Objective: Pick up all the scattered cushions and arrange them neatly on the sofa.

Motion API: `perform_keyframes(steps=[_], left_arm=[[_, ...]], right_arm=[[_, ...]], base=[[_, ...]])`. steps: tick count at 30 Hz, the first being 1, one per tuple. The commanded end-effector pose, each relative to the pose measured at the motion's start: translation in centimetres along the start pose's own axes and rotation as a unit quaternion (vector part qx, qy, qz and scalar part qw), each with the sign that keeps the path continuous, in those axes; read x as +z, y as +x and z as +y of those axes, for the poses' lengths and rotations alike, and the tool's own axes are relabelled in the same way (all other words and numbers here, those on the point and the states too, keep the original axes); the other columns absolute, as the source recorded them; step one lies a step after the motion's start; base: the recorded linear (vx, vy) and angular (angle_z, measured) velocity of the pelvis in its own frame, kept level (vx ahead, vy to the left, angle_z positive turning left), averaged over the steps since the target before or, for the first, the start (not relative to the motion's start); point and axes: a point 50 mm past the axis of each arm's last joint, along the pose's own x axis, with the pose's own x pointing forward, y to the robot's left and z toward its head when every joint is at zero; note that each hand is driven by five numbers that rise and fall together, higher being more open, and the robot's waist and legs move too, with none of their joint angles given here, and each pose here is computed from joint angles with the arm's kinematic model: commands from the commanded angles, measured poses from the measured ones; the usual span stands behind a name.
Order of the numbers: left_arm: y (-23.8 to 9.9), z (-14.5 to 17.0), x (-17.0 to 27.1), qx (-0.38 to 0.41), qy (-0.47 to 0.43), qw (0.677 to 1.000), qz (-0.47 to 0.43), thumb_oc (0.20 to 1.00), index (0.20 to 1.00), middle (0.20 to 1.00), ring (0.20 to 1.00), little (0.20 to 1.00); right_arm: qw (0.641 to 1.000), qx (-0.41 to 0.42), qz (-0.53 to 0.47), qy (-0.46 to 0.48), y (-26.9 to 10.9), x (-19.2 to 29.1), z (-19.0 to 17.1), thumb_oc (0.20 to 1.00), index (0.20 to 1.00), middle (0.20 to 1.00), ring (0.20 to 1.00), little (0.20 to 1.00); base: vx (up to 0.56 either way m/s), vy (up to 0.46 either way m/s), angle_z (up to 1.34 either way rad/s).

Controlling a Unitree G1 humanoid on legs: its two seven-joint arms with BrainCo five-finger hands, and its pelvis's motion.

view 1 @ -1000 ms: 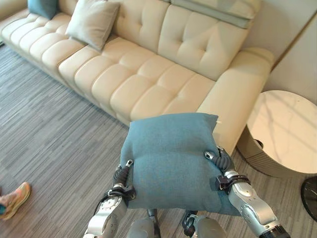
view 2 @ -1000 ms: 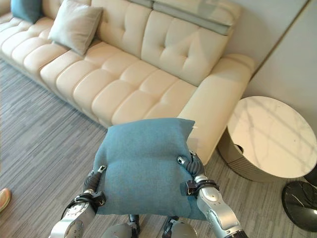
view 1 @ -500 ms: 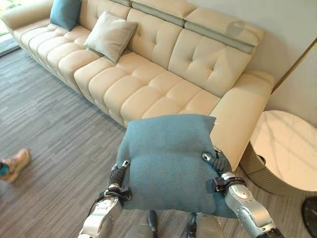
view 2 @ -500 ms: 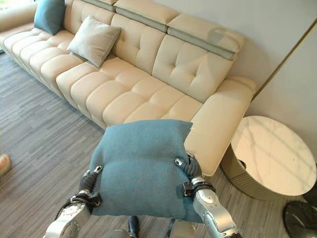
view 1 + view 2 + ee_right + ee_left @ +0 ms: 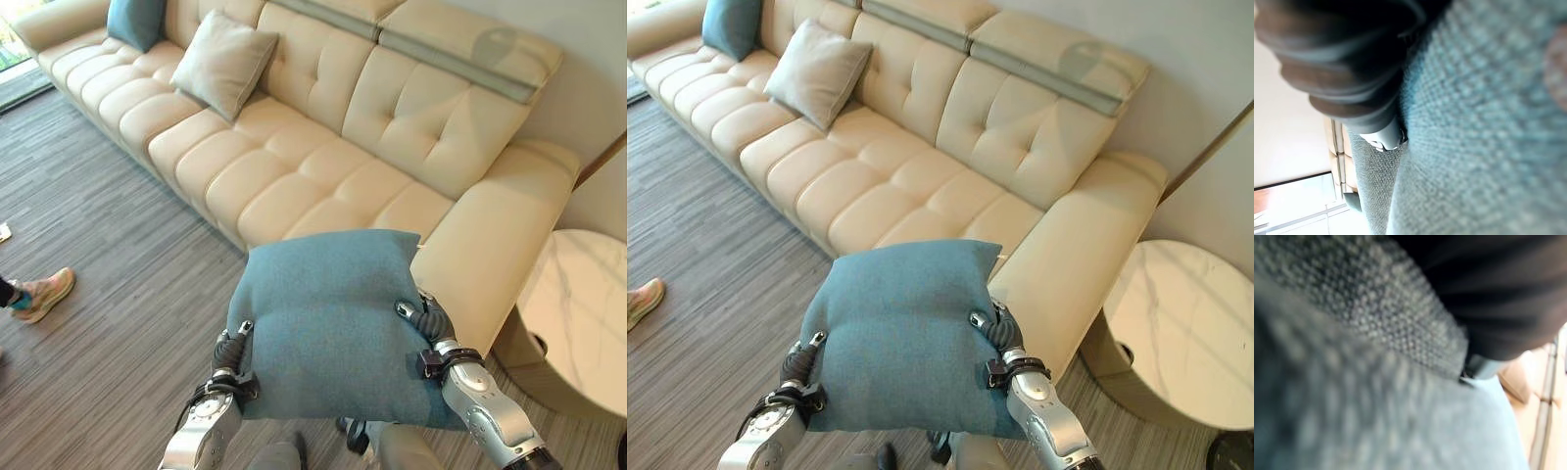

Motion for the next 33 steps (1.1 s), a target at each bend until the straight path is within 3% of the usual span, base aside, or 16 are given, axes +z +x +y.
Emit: perform_keyframes(steps=[1,13,17,25,28,33], left_arm=[[-0.3,-3.8,6.0,-0.087,-0.044,0.985,-0.146,0.200,0.200,0.200,0.200,0.200],[-1.3,-2.5,4.5,-0.044,-0.085,0.988,-0.124,0.200,0.200,0.200,0.200,0.200],[-1.0,-3.2,4.2,-0.061,-0.070,0.988,-0.119,0.200,0.200,0.200,0.200,0.200],[-0.3,-3.0,5.8,-0.057,-0.037,0.987,-0.147,0.200,0.200,0.200,0.200,0.200],[-0.2,-2.0,5.5,-0.030,-0.056,0.988,-0.141,0.200,0.200,0.200,0.200,0.200],[-0.7,-2.3,5.3,-0.041,-0.069,0.986,-0.143,0.200,0.200,0.200,0.200,0.200]], right_arm=[[0.992,0.069,-0.104,0.027,0.3,4.1,2.2,0.200,0.200,0.200,0.200,0.200],[0.994,0.083,-0.076,-0.014,0.7,3.2,2.6,0.200,0.200,0.200,0.200,0.200],[0.996,0.047,-0.067,-0.019,0.0,2.4,1.0,0.200,0.200,0.200,0.200,0.200],[0.996,0.047,-0.075,-0.003,0.5,2.4,2.4,0.200,0.200,0.200,0.200,0.200],[0.995,0.057,-0.084,-0.003,1.1,3.0,2.8,0.200,0.200,0.200,0.200,0.200],[0.995,0.058,-0.075,0.014,0.6,2.4,2.6,0.200,0.200,0.200,0.200,0.200]], base=[[0.26,-0.119,-0.50],[0.21,0.087,-0.84],[0.41,0.517,-0.03],[0.16,0.389,-0.46],[0.21,0.012,-1.87],[0.16,-0.161,-0.07]])
